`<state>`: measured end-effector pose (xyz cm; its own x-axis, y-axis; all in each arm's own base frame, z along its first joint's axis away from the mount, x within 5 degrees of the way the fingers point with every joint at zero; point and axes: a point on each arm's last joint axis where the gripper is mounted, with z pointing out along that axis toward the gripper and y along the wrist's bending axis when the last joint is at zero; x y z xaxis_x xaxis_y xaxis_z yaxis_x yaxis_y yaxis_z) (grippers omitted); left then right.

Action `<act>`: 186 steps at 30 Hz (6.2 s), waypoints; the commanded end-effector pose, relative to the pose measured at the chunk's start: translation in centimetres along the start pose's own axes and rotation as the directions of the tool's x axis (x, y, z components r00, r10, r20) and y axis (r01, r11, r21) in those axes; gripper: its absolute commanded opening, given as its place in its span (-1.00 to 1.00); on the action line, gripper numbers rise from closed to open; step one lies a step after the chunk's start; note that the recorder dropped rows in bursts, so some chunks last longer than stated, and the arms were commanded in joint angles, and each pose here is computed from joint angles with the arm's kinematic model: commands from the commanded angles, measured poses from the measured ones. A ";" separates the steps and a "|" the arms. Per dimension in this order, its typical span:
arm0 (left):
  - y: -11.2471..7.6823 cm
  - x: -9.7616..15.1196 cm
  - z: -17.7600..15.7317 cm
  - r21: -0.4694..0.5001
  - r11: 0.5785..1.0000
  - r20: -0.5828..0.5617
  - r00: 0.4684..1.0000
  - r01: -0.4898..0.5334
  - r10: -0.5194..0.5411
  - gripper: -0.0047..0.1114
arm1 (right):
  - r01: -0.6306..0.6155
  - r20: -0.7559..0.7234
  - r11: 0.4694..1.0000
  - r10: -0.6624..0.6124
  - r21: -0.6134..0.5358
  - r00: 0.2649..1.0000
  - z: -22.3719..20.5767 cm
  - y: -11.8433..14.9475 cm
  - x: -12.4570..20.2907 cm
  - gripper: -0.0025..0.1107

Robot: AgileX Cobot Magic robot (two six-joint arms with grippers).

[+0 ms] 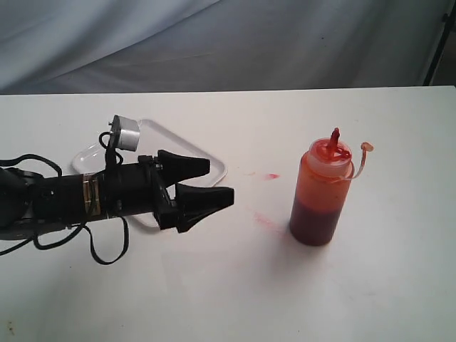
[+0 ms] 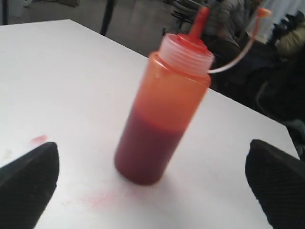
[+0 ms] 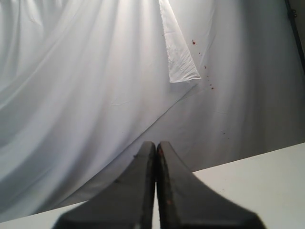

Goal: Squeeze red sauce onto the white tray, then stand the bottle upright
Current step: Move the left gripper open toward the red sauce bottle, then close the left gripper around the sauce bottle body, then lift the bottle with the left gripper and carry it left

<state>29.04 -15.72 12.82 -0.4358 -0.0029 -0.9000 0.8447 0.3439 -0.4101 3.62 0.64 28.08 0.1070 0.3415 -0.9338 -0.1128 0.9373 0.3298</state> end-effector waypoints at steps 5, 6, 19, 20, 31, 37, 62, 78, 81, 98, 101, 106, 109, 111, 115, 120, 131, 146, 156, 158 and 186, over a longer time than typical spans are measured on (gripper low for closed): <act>0.9 -0.8 0.2 -0.084 0.996 0.091 0.996 -0.018 0.026 0.88 | 0.006 0.000 1.000 -0.006 -0.002 1.000 -0.1 0.0 -0.1 -0.96; 0.8 -0.8 0.4 -0.061 0.995 0.072 0.994 -0.077 0.082 0.88 | 0.006 -0.003 1.000 -0.006 -0.002 1.000 -0.1 0.0 0.0 -0.96; 3.1 1.1 6.3 -0.031 0.950 -0.176 0.938 -0.310 0.300 0.88 | 0.008 -0.007 1.000 -0.008 -0.001 1.000 -0.1 0.0 0.0 -0.96; 3.3 1.4 6.8 -0.022 0.952 -0.178 0.938 -0.305 0.296 0.88 | 0.008 -0.007 1.000 -0.008 -0.001 1.000 -0.1 0.0 0.0 -0.96; 4.5 4.9 9.0 0.136 0.941 -0.239 0.911 -0.310 0.335 0.87 | 0.012 -0.007 1.000 -0.012 0.000 1.000 -0.1 0.0 0.0 -0.96; 5.6 5.6 10.2 0.170 0.927 -0.242 0.898 -0.335 0.369 0.87 | 0.012 -0.007 1.000 -0.012 0.000 1.000 -0.1 0.0 0.0 -0.96; 4.6 6.5 16.7 0.283 0.870 -0.127 0.884 -0.403 0.451 0.87 | 0.019 -0.007 1.000 -0.019 0.001 1.000 -0.1 0.0 0.0 -0.96; 3.6 6.6 18.4 0.304 0.840 -0.053 0.873 -0.448 0.485 0.87 | 0.029 -0.001 1.000 -0.029 0.001 1.000 -0.1 0.0 0.0 -0.96; 3.6 6.6 18.4 0.303 0.840 -0.054 0.872 -0.450 0.487 0.87 | 0.033 -0.001 0.999 -0.033 0.001 0.999 -0.1 0.0 0.0 -0.96; 2.4 6.8 20.2 0.261 0.849 -0.092 0.864 -0.458 0.495 0.87 | 0.042 0.001 0.999 -0.042 0.001 0.999 -0.1 0.0 0.0 -0.96; 2.5 6.5 21.0 0.213 0.854 -0.138 0.850 -0.475 0.508 0.84 | 0.042 0.001 0.999 -0.042 0.001 0.999 -0.1 0.0 0.0 -0.96; 2.5 6.6 21.7 0.173 0.865 -0.195 0.844 -0.471 0.499 0.35 | 0.042 0.001 0.999 -0.042 0.001 0.999 -0.1 0.0 0.0 -0.96; 2.5 6.6 21.7 0.173 0.865 -0.195 0.844 -0.471 0.499 -0.13 | 0.042 0.001 0.999 -0.042 0.001 0.999 -0.1 0.0 0.0 -0.96; 2.4 6.6 21.7 0.179 0.864 -0.187 0.846 -0.470 0.499 -0.46 | 0.042 0.001 0.999 -0.042 0.001 0.999 -0.1 0.0 0.0 -0.96; 2.4 6.5 21.7 0.171 0.869 -0.182 0.852 -0.464 0.491 -0.92 | 0.042 0.001 0.999 -0.042 0.001 0.999 -0.1 0.0 0.0 -0.96; 2.4 6.5 21.7 0.172 0.868 -0.180 0.852 -0.465 0.492 -0.92 | 0.042 0.001 0.999 -0.042 0.001 0.999 -0.1 0.0 0.0 -0.96; 4.3 -2.3 17.3 0.166 0.842 -0.107 0.839 -0.514 0.533 -0.92 | 0.052 0.001 0.999 -0.052 0.001 0.999 -0.1 0.0 0.0 -0.96; 3.0 -15.8 0.1 -0.069 0.909 -0.247 0.890 -0.411 0.384 -0.92 | 0.056 0.001 0.998 -0.056 0.001 0.998 -0.1 0.0 0.0 -0.96; 1.7 -13.5 -10.1 -0.513 0.745 -0.369 0.893 -0.427 0.257 -0.92 | -0.012 -0.011 1.000 0.012 0.021 1.000 0.5 -1.0 2.2 -0.96; 1.7 -12.9 -10.1 -0.510 0.752 -0.377 0.894 -0.419 0.243 -0.92 | -0.069 -0.023 0.997 0.069 0.022 0.997 0.6 -1.2 2.8 -0.96; 3.0 -9.6 -11.8 -0.624 0.624 -0.502 0.853 -0.471 0.142 -0.92 | 0.235 -0.111 0.671 -0.430 -0.703 0.896 8.2 8.0 -5.7 -0.96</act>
<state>32.13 -4.10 21.49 -0.4001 0.5241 -0.7518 0.5930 0.7735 0.2237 8.88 6.49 36.39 0.0497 -0.0647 -0.9967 -0.7111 0.6985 -0.0807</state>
